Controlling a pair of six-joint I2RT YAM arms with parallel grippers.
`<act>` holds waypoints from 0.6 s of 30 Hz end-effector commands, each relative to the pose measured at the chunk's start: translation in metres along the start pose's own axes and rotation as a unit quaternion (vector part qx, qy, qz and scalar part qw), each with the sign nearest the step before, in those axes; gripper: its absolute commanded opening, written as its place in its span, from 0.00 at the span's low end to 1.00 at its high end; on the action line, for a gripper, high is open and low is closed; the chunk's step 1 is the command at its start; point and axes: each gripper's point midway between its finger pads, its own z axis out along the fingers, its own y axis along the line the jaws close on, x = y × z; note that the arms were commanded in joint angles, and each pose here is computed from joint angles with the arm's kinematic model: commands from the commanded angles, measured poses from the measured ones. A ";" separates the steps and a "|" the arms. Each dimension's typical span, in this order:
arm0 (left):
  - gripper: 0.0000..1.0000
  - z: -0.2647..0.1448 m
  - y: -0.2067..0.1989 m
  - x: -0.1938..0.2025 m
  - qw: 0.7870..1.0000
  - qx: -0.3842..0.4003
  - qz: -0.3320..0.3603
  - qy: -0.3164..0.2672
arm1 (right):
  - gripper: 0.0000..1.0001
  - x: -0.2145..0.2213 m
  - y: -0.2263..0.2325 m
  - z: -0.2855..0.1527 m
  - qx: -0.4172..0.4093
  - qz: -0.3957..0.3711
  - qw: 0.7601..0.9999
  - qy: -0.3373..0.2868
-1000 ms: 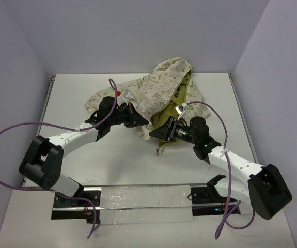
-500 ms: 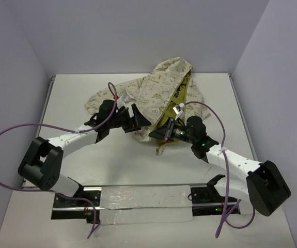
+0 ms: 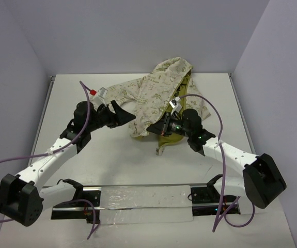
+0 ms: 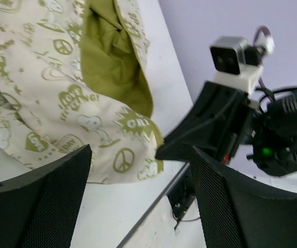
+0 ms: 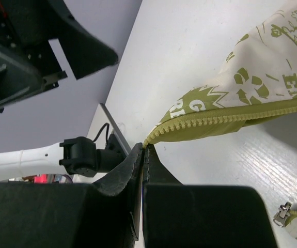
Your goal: Zip up the jacket
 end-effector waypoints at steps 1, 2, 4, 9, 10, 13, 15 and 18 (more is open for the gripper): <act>0.83 -0.006 -0.017 0.018 0.996 0.089 0.008 0.016 | 0.00 -0.014 0.020 0.004 -0.027 -0.030 0.999 -0.008; 0.82 -0.006 -0.017 0.022 0.995 0.099 0.002 0.018 | 0.00 -0.014 0.020 0.004 -0.027 -0.030 0.999 -0.008; 0.81 -0.008 -0.018 0.028 0.993 0.118 -0.005 0.018 | 0.00 -0.015 0.020 0.004 -0.027 -0.028 0.999 -0.008; 0.74 -0.008 -0.012 0.033 0.992 0.124 0.006 0.007 | 0.00 -0.015 0.023 0.003 -0.035 -0.022 0.999 -0.010; 0.73 -0.008 -0.012 0.033 0.992 0.123 0.009 0.005 | 0.00 -0.015 0.024 0.004 -0.037 -0.021 0.999 -0.009; 0.71 -0.006 -0.013 0.036 0.992 0.122 0.018 0.004 | 0.00 -0.015 0.025 0.005 -0.041 -0.018 0.999 -0.007; 0.71 -0.004 -0.013 0.036 0.992 0.123 0.021 0.005 | 0.00 -0.014 0.025 0.005 -0.043 -0.017 0.999 -0.006; 0.72 0.003 -0.014 0.040 0.991 0.130 0.025 0.015 | 0.00 -0.016 0.026 0.006 -0.042 -0.017 0.999 -0.007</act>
